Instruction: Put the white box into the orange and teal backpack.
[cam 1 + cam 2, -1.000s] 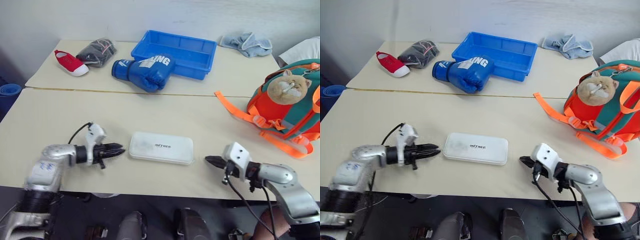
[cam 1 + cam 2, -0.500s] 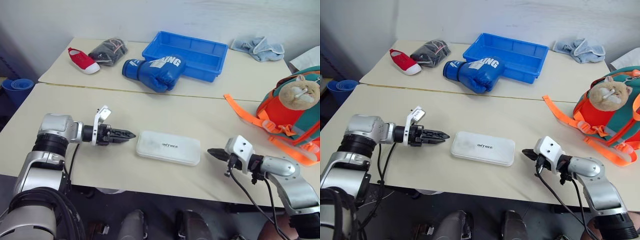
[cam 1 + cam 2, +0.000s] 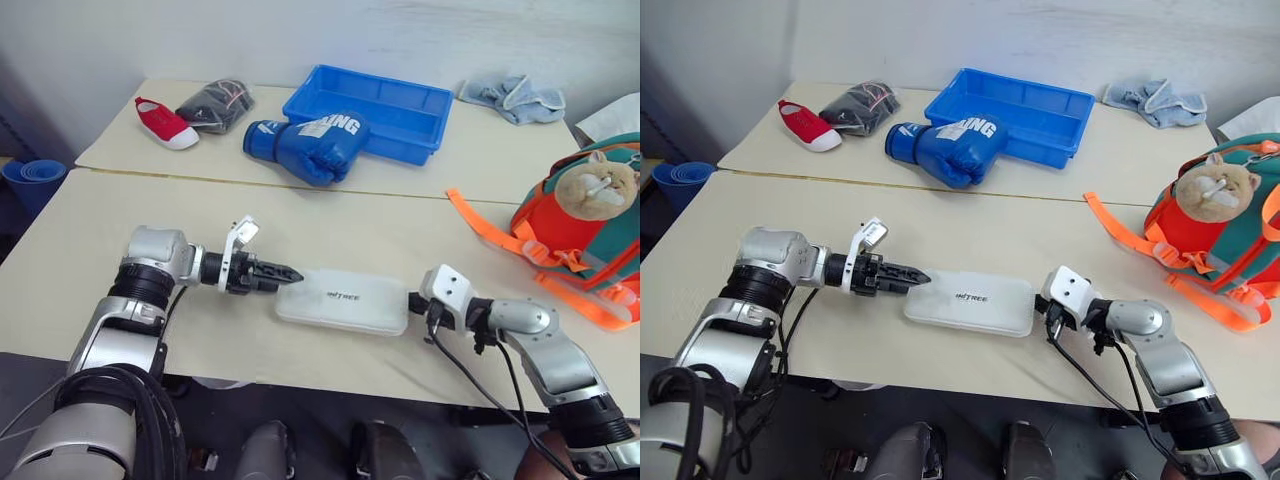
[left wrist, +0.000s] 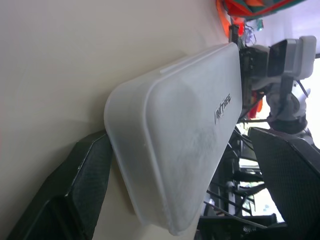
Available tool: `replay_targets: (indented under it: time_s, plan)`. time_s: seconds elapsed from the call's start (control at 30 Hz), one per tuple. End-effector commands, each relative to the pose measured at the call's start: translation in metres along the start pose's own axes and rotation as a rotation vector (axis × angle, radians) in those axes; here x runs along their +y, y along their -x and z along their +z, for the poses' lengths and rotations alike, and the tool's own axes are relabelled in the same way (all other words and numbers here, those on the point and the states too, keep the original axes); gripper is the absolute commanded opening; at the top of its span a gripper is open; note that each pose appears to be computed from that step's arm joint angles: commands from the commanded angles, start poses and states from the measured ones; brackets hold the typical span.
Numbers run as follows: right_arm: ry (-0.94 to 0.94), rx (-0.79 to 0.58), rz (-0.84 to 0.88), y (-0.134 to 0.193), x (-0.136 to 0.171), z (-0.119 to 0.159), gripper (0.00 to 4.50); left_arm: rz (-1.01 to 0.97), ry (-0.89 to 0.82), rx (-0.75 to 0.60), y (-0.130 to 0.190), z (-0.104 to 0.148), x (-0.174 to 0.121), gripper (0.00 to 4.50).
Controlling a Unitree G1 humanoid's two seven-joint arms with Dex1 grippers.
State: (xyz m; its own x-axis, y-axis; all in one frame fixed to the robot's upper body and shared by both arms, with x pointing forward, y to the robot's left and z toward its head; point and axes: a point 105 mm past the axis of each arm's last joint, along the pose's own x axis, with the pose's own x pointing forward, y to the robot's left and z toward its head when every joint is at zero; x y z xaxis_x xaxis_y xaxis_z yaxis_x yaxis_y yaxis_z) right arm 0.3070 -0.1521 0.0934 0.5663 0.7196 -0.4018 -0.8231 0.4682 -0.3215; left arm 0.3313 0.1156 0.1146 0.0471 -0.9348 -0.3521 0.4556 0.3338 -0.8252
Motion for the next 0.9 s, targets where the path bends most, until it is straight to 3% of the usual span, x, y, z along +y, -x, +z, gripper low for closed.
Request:
replay_targets:
  time_s: [0.03,0.27,0.57,0.9]
  plan:
    - [0.015,-0.022,0.034,-0.008,0.006,0.008,0.00,-0.025,0.127,0.067,-0.022,-0.022,0.006,4.46]
    - [0.012,0.025,0.012,0.003,0.007,0.001,0.00,0.039,0.156,0.036,-0.007,-0.028,0.016,4.46]
    - [-0.011,0.189,-0.133,0.060,-0.010,-0.025,0.00,0.093,0.160,-0.013,0.023,-0.028,0.019,4.46]
    - [-0.090,0.197,0.052,0.070,0.034,-0.011,0.00,0.089,0.163,0.014,0.011,-0.031,0.019,4.46]
